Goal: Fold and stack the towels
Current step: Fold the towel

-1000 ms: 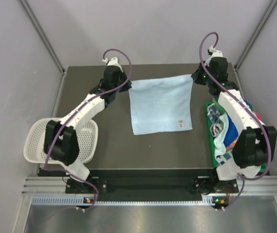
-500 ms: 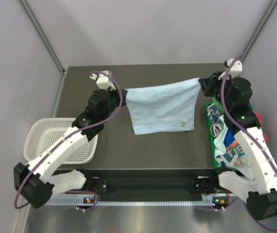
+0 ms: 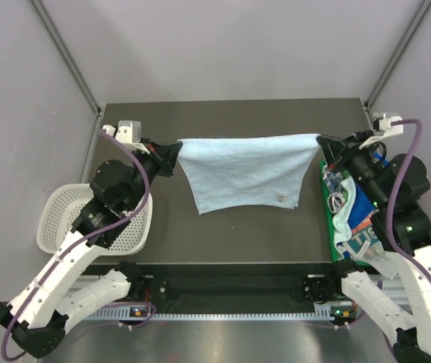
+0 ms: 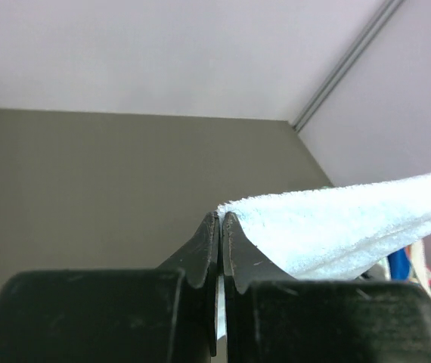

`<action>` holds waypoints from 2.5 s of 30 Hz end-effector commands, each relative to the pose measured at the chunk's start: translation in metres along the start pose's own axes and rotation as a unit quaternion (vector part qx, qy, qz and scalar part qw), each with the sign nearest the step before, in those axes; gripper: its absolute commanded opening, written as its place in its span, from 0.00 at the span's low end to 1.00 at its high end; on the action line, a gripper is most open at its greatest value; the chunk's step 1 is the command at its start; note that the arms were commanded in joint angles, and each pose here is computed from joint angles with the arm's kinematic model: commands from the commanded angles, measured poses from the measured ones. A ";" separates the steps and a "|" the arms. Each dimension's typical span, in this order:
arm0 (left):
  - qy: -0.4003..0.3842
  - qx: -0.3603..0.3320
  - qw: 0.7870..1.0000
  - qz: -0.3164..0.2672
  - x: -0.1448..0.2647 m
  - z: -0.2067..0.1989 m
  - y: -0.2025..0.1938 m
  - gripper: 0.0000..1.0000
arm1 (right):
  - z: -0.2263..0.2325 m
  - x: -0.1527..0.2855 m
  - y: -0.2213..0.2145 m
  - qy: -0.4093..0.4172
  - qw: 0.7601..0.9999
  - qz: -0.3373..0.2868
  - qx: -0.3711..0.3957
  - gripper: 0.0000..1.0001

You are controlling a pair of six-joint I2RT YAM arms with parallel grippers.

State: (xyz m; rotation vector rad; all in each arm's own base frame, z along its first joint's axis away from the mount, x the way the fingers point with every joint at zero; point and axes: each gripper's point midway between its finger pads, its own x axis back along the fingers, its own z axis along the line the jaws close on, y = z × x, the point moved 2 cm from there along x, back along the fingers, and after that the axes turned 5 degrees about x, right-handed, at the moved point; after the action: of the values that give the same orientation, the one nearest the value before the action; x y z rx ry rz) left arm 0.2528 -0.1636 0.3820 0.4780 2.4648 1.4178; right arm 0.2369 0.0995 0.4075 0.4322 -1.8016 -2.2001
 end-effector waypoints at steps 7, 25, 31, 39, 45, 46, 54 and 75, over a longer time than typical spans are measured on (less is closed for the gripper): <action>-0.065 0.000 0.997 -0.048 0.045 -0.040 0.072 0.00 | 0.029 0.057 0.077 0.039 0.996 -0.086 0.001 0.02; -0.042 0.012 0.999 -0.005 0.021 -0.048 0.074 0.00 | 0.031 0.042 0.074 0.050 0.996 -0.068 -0.002 0.02; -0.096 0.009 0.995 0.015 0.050 -0.059 0.069 0.00 | 0.042 0.061 0.071 0.079 0.994 -0.072 -0.004 0.01; -0.138 0.030 0.990 0.024 0.088 -0.064 0.064 0.00 | 0.056 0.102 0.072 0.113 0.990 -0.088 -0.015 0.01; -0.118 0.034 0.992 0.018 0.084 -0.060 0.069 0.00 | 0.057 0.098 0.075 0.113 0.989 -0.090 -0.024 0.01; -0.113 0.033 0.993 0.021 0.080 -0.059 0.067 0.00 | 0.056 0.095 0.074 0.113 0.989 -0.089 -0.024 0.02; 0.010 0.032 0.998 0.056 -0.003 -0.011 0.000 0.00 | 0.008 -0.019 -0.023 0.030 0.998 0.045 -0.035 0.02; 0.250 0.134 0.944 0.169 -0.262 0.271 -0.196 0.14 | -0.164 -0.291 -0.265 -0.075 0.958 0.257 -0.098 0.23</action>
State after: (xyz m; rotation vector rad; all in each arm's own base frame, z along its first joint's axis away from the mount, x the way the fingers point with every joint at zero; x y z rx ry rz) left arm 0.5255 -0.1455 0.0506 0.8128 3.2167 1.5962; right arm 0.5368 0.1226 0.1090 -0.3214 -1.4511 -1.9954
